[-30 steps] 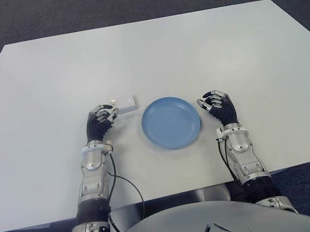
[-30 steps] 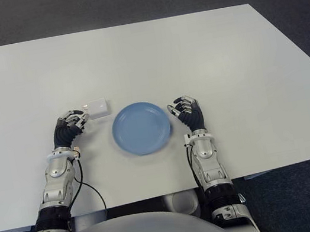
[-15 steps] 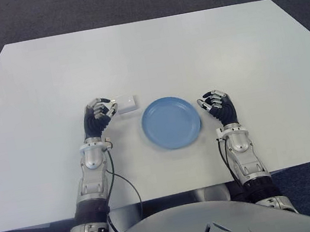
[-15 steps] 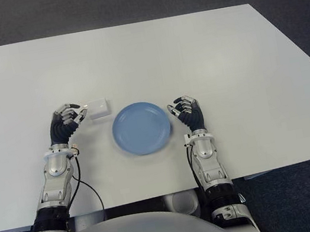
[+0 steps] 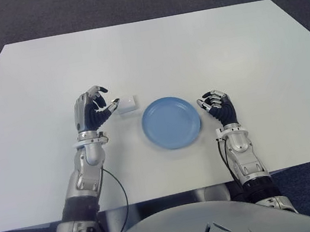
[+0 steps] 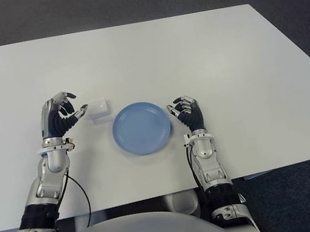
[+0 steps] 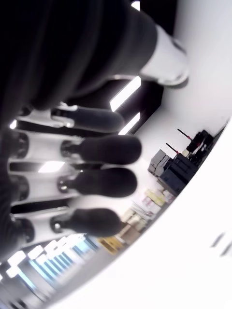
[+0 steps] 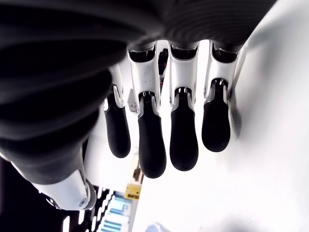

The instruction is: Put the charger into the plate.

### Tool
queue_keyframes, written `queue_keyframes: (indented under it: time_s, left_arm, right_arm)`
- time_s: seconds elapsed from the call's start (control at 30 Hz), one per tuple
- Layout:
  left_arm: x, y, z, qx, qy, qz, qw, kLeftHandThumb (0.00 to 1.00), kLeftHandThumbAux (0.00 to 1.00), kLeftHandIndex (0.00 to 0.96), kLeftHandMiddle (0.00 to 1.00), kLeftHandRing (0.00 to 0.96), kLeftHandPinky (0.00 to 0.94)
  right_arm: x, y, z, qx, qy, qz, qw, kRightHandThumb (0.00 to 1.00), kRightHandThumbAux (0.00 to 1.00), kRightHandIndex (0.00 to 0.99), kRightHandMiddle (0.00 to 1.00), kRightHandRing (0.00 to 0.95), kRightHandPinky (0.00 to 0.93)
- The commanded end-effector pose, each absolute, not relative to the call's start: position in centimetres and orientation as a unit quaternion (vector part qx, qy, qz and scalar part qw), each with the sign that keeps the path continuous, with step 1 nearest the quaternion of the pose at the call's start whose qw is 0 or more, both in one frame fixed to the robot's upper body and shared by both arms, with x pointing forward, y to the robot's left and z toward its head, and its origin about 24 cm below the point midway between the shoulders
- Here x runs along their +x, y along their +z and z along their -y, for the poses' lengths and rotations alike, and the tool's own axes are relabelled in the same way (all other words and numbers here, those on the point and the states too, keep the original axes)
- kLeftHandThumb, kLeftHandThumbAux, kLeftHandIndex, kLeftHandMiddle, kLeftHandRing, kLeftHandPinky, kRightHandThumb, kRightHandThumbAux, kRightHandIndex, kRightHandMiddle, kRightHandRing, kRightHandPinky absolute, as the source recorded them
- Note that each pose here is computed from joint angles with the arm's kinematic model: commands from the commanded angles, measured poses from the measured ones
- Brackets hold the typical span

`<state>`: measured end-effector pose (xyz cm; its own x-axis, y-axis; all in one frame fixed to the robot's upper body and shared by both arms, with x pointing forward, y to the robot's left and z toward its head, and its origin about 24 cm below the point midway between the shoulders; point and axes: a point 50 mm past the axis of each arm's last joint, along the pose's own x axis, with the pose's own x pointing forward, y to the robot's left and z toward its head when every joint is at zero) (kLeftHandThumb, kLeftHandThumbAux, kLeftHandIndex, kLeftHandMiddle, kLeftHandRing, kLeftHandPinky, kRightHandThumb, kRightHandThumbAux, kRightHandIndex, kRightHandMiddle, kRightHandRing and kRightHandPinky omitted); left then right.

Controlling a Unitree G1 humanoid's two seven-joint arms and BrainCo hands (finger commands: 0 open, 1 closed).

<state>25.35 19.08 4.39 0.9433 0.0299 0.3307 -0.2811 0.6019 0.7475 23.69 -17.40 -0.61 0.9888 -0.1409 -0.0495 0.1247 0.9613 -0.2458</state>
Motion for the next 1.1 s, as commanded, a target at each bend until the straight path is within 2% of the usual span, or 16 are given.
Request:
queue_keyframes:
  time_s: [0.03, 0.17, 0.23, 0.33, 0.4, 0.5, 0.57, 0.63, 0.83, 1.1]
  left_arm:
    - [26.4, 4.8, -19.2, 0.526, 0.074, 0.153, 0.833, 0.699, 0.718, 0.425, 0.537, 0.540, 0.504]
    - [26.6, 4.7, -19.4, 0.559, 0.066, 0.141, 0.815, 0.695, 0.716, 0.420, 0.449, 0.464, 0.449]
    - [26.7, 4.5, -19.6, 0.585, 0.057, 0.123, 0.799, 0.570, 0.642, 0.294, 0.342, 0.348, 0.355]
    - [27.0, 4.5, -19.7, 0.608, 0.046, 0.102, 0.786, 0.558, 0.560, 0.209, 0.250, 0.235, 0.248]
    - [27.1, 4.6, -19.6, 0.619, 0.036, 0.092, 0.779, 0.571, 0.441, 0.085, 0.132, 0.114, 0.101]
    - [27.3, 4.6, -19.5, 0.628, 0.027, 0.084, 0.774, 0.575, 0.365, 0.027, 0.061, 0.046, 0.033]
    - [27.5, 4.6, -19.3, 0.640, 0.016, 0.078, 0.765, 0.575, 0.335, 0.014, 0.034, 0.023, 0.016]
    - [27.9, 4.3, -19.1, 0.657, 0.000, 0.071, 0.750, 0.552, 0.252, 0.005, 0.014, 0.009, 0.006]
    - [28.7, 3.5, -18.8, 0.683, -0.024, 0.058, 0.728, 0.510, 0.161, 0.000, 0.001, 0.000, 0.000]
    - [29.7, 2.7, -18.7, 0.705, -0.058, 0.035, 0.706, 0.491, 0.120, 0.000, 0.000, 0.000, 0.000]
  right_arm:
    - [23.5, -1.2, 17.2, -0.124, -0.067, -0.050, 0.989, 0.704, 0.730, 0.431, 0.627, 0.631, 0.628]
    - [23.5, -1.2, 17.2, -0.124, -0.067, -0.051, 0.989, 0.703, 0.730, 0.431, 0.627, 0.632, 0.628]
    - [23.4, -1.2, 17.2, -0.124, -0.067, -0.051, 0.989, 0.704, 0.730, 0.431, 0.628, 0.632, 0.628]
    - [23.4, -1.2, 17.2, -0.122, -0.067, -0.051, 0.989, 0.703, 0.730, 0.431, 0.629, 0.632, 0.627]
    - [23.4, -1.2, 17.2, -0.121, -0.067, -0.050, 0.989, 0.704, 0.730, 0.431, 0.629, 0.631, 0.627]
    - [23.4, -1.2, 17.2, -0.121, -0.067, -0.049, 0.989, 0.704, 0.730, 0.431, 0.629, 0.631, 0.627]
    - [23.4, -1.2, 17.2, -0.121, -0.068, -0.049, 0.989, 0.704, 0.730, 0.431, 0.629, 0.632, 0.628]
    - [23.4, -1.1, 17.2, -0.120, -0.069, -0.049, 0.989, 0.704, 0.730, 0.431, 0.628, 0.633, 0.630]
    - [23.4, -1.1, 17.2, -0.118, -0.070, -0.046, 0.989, 0.705, 0.730, 0.430, 0.626, 0.635, 0.631]
    - [23.3, -1.2, 17.2, -0.116, -0.072, -0.045, 0.990, 0.705, 0.730, 0.430, 0.628, 0.638, 0.635]
